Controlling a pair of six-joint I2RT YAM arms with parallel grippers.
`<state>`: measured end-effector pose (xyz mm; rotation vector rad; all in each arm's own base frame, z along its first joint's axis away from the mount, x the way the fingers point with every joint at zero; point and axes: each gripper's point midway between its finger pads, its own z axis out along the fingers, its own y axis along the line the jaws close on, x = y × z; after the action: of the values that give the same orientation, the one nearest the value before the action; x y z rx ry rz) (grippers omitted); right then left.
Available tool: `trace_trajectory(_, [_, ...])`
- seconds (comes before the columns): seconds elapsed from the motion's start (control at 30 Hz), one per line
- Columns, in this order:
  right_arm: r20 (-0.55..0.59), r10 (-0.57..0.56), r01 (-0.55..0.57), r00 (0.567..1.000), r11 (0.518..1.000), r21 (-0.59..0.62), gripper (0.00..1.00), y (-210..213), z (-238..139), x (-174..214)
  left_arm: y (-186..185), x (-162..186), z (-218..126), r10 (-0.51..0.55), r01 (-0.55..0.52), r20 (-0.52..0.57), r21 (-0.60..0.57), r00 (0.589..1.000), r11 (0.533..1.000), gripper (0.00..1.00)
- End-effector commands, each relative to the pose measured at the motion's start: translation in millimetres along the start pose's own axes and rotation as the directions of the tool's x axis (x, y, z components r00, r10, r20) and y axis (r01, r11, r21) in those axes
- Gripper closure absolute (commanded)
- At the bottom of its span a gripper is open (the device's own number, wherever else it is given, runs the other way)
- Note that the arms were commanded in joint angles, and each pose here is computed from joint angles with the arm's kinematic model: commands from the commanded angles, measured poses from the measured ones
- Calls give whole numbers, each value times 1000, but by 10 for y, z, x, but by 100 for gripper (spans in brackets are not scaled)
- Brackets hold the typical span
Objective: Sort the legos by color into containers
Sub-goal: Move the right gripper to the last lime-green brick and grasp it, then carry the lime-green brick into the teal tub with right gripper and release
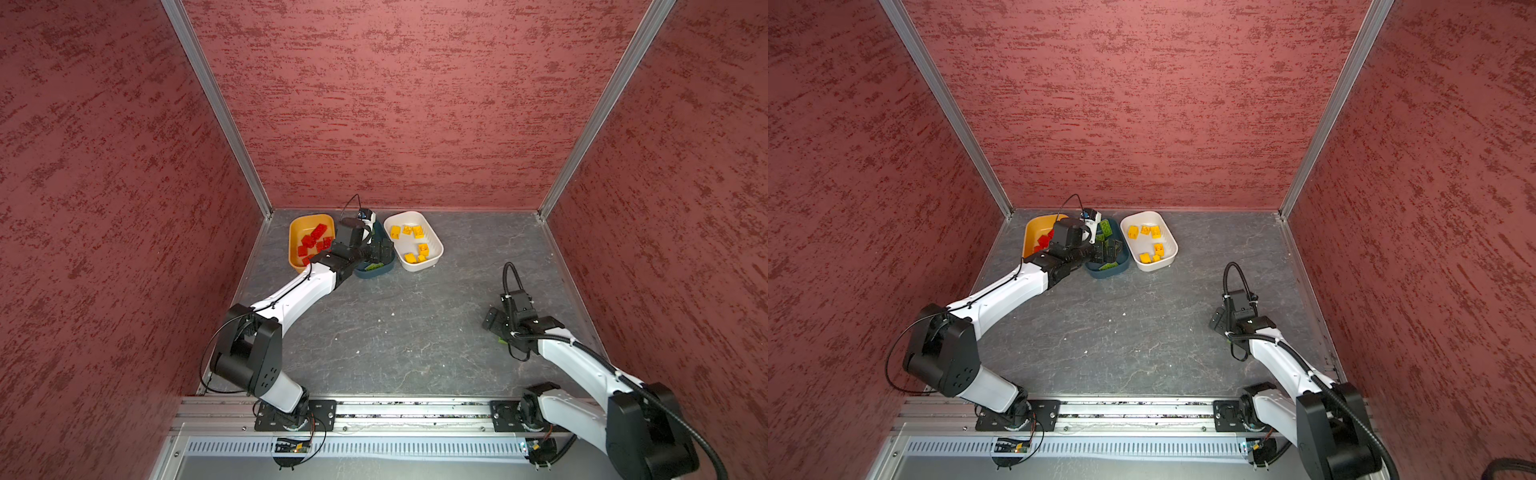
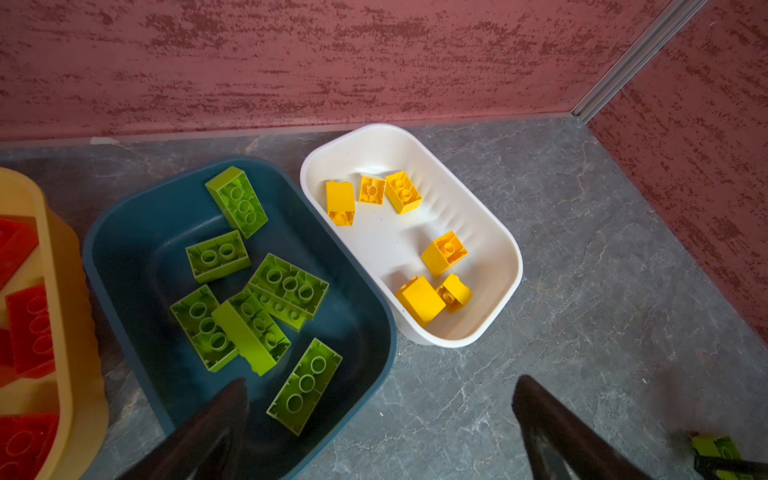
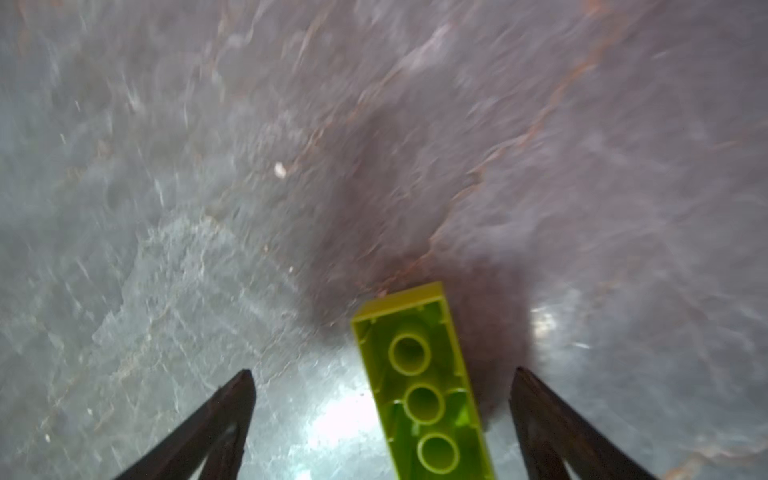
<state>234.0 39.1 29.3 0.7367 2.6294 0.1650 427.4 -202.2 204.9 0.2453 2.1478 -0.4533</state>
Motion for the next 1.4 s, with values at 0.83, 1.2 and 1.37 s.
trace_trajectory(0.83, [100, -221, 238, 970, 947, -217, 70, 841, -185, -304, -275, -19, -24, 60, -63, 29, 133, 998, 989, 1])
trace_trajectory(1.2, [301, -370, 475, 879, 742, -474, 73, 2244, -500, -633, -156, -17, -113, 31, -37, 51, 116, 998, 993, 1])
trace_trajectory(1.37, [390, -445, 591, 806, 610, -527, 73, 2974, -514, -620, 231, -69, -167, -71, 73, 81, -22, 994, 997, 0])
